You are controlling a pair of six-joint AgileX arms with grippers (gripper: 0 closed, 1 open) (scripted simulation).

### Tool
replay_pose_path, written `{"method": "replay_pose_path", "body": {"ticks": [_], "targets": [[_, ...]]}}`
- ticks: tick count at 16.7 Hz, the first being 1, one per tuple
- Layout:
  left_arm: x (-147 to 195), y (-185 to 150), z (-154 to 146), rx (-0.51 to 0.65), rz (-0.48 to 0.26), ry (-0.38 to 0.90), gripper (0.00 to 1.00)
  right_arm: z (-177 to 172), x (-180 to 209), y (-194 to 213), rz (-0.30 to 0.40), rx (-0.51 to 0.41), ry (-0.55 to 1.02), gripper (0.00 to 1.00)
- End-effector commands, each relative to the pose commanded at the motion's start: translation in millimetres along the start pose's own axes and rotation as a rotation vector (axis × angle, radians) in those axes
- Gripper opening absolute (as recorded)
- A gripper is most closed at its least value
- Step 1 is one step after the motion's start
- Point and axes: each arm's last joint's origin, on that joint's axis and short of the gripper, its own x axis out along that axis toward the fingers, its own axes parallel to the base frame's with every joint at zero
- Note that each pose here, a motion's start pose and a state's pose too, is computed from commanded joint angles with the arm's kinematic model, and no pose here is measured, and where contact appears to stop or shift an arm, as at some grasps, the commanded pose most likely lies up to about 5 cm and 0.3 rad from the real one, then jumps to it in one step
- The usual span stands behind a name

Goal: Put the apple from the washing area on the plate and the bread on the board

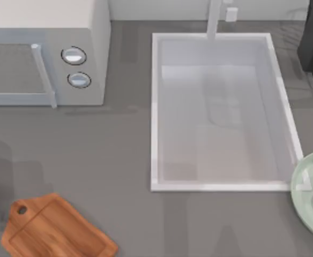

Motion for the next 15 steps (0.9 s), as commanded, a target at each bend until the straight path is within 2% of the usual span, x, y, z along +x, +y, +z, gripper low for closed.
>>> {"method": "replay_pose_path", "body": {"ticks": [7, 15], "targets": [[0.0, 0.0, 0.0, 0.000, 0.000, 0.000, 0.02, 0.0, 0.0, 0.0, 0.000, 0.000, 0.000, 1.00], [0.0, 0.0, 0.0, 0.000, 0.000, 0.000, 0.00, 0.0, 0.0, 0.0, 0.000, 0.000, 0.000, 1.00]]}}
